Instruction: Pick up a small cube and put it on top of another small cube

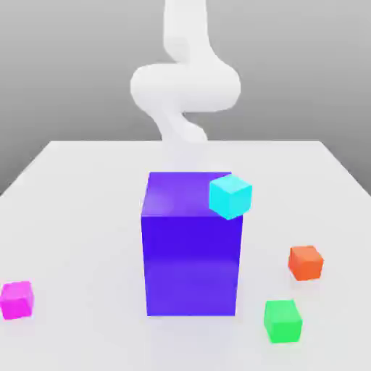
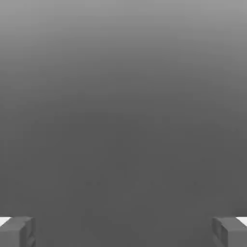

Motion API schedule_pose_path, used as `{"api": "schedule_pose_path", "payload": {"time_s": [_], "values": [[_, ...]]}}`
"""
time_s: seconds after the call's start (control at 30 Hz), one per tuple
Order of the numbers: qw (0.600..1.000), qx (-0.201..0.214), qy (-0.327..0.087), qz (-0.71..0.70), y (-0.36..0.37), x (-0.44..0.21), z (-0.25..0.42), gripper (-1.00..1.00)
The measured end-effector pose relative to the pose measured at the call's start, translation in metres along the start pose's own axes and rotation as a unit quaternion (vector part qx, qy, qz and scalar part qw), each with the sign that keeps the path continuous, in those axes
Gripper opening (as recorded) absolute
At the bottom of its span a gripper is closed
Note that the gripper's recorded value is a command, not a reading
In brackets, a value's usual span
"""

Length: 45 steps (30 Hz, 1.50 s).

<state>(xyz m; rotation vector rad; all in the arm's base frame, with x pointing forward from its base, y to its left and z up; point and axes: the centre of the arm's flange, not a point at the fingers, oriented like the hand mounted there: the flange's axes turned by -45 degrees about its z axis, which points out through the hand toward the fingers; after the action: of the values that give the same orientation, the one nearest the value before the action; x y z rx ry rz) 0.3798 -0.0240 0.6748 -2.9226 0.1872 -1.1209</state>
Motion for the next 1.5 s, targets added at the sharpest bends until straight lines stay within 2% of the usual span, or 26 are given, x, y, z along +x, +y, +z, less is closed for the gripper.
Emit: {"api": "schedule_pose_path", "payload": {"time_s": [0.2,0.4,0.67,0.87,1.03,1.07,1.27,1.43,1.5], "values": [[0.988,-0.053,-0.077,0.125,0.069,-0.015,0.116,0.0],[0.952,-0.105,-0.145,0.249,0.149,-0.064,0.213,0.0],[0.862,-0.178,-0.222,0.421,0.264,-0.181,0.305,0.0],[0.781,-0.218,-0.272,0.518,0.31,-0.288,0.355,0.0],[0.768,-0.224,-0.278,0.531,0.319,-0.338,0.4,0.0],[0.768,-0.224,-0.278,0.531,0.319,-0.343,0.405,-1.0],[0.768,-0.224,-0.278,0.531,0.319,-0.346,0.407,-1.0],[0.768,-0.224,-0.278,0.531,0.317,-0.313,0.372,-1.0],[0.788,-0.216,-0.281,0.503,0.309,-0.293,0.372,-1.0]]}}
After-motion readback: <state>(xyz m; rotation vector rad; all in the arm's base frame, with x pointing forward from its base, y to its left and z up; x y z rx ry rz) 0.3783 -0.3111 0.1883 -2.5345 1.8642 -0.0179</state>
